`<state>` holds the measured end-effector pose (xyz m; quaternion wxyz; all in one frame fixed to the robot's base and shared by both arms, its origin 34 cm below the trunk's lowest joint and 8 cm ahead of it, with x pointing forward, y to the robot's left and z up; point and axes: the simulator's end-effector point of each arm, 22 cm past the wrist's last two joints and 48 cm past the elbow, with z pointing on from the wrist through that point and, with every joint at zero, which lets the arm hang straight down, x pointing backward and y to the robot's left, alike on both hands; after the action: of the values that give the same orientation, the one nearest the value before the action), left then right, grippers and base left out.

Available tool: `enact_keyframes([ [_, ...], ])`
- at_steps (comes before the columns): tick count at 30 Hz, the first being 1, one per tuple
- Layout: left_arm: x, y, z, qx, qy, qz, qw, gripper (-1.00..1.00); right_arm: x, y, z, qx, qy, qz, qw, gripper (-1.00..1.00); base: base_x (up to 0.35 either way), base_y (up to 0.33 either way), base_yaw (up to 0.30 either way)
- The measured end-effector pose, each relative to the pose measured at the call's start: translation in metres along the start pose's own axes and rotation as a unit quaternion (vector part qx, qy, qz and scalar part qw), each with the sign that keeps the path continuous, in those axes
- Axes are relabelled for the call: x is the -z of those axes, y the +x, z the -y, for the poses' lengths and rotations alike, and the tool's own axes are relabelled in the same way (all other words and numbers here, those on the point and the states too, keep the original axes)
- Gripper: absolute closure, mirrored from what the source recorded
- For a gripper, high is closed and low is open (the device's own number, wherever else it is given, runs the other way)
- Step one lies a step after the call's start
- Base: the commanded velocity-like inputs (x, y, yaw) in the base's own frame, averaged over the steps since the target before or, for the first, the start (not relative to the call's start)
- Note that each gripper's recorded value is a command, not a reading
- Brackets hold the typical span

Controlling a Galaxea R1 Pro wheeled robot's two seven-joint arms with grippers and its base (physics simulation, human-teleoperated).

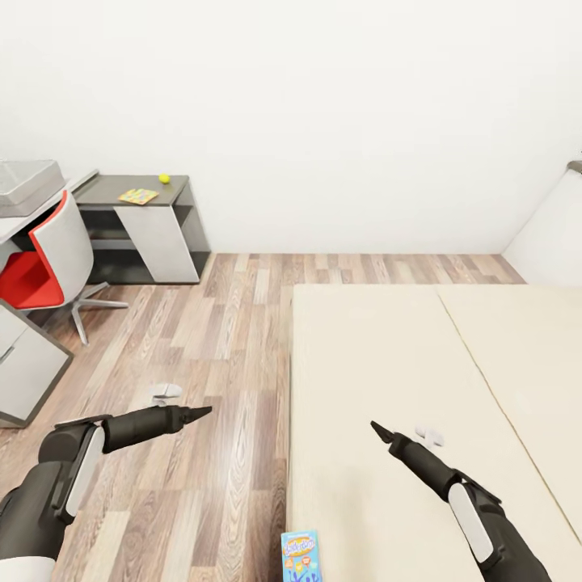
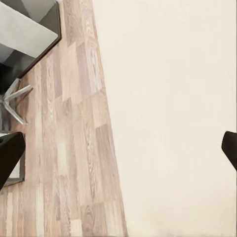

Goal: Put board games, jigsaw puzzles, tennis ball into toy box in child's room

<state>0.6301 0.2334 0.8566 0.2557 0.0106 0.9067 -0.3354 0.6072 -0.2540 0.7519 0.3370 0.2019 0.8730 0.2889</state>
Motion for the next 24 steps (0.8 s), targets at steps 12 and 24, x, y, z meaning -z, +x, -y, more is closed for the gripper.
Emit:
enact_keyframes([
  [12,-0.004,-0.004,-0.048,0.002,-0.153,0.018,0.9881,-1.0,0.001,0.009,0.019,0.015,0.039,-0.001,0.9991,-1.0,0.0,0.0,0.0],
  [24,0.001,-0.011,-0.049,-0.001,-0.172,0.027,0.9848,-1.0,0.007,0.0,0.048,0.021,0.123,0.013,0.9921,-1.0,0.0,0.0,0.0],
])
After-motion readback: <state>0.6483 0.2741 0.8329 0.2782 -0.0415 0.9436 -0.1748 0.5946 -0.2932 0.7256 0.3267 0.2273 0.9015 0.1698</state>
